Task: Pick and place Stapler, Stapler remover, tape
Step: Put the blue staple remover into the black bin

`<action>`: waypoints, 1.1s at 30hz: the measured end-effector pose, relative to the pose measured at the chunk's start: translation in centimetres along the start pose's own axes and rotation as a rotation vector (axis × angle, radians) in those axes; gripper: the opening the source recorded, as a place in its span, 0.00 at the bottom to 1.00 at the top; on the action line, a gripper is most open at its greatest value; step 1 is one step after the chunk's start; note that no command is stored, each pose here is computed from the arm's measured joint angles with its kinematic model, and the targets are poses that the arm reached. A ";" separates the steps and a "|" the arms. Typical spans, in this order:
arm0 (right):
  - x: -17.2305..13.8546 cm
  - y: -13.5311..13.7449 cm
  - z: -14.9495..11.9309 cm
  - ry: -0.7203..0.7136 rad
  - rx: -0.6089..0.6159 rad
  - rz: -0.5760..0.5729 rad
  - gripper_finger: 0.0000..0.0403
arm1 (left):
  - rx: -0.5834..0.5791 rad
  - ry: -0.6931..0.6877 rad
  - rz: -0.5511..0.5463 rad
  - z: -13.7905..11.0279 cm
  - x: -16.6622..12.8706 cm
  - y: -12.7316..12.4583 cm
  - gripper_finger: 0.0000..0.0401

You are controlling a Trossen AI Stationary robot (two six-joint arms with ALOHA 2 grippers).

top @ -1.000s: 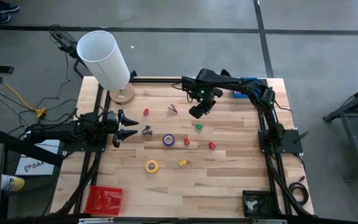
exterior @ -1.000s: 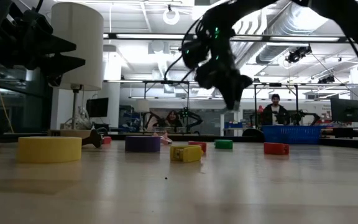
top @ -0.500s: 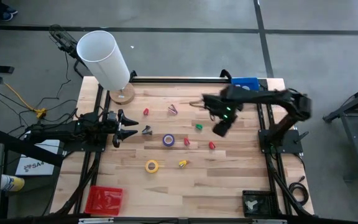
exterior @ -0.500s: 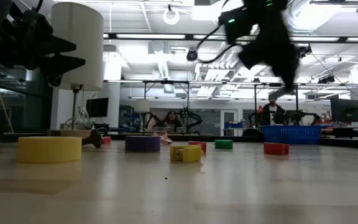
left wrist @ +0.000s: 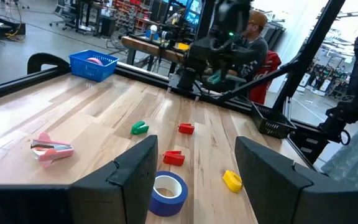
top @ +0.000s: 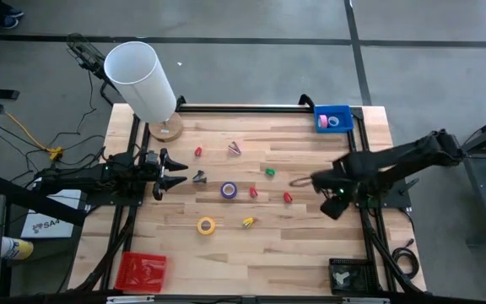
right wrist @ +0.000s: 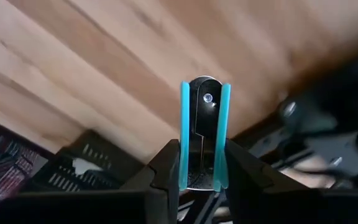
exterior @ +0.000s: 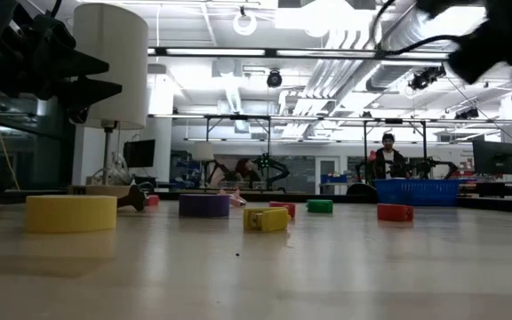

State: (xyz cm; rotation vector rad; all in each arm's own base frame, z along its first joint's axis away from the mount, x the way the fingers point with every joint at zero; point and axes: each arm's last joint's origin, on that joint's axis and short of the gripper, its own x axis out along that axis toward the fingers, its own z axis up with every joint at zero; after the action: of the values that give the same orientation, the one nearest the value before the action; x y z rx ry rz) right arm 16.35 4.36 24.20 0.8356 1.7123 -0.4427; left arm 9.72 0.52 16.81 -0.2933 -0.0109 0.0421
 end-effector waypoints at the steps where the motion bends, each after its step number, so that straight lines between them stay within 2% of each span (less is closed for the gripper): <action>1: 0.3 0.2 -0.6 0.005 0.013 0.013 0.20 | 0.000 0.000 0.001 0.0 0.0 0.0 0.53; 5: 1.1 1.7 -3.0 0.010 0.015 0.074 0.20 | 0.000 0.000 0.001 0.0 0.0 0.0 0.53; 10: 2.2 4.0 -5.8 0.057 -0.112 0.157 0.20 | 0.000 0.000 0.001 0.0 0.0 0.0 0.53; 18: 4.4 6.3 -10.6 0.115 -0.355 0.215 0.20 | 0.000 0.000 0.000 0.0 0.0 0.0 0.53; 22: 5.4 7.0 -12.6 0.117 -0.536 0.251 0.20 | 0.000 0.000 0.000 0.0 0.0 0.0 0.53; 25: 6.4 7.2 -13.7 0.118 -0.627 0.232 0.21 | 0.000 0.000 0.001 0.0 0.0 0.0 0.53; 33: 9.9 7.8 -14.6 0.181 -0.718 0.091 0.20 | 0.000 0.000 0.001 0.0 0.0 0.0 0.53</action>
State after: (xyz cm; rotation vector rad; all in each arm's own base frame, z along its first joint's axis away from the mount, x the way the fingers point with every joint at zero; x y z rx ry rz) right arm 10.88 22.42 20.27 0.4257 1.8063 0.3163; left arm 9.72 0.53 16.81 -0.2932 -0.0109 0.0427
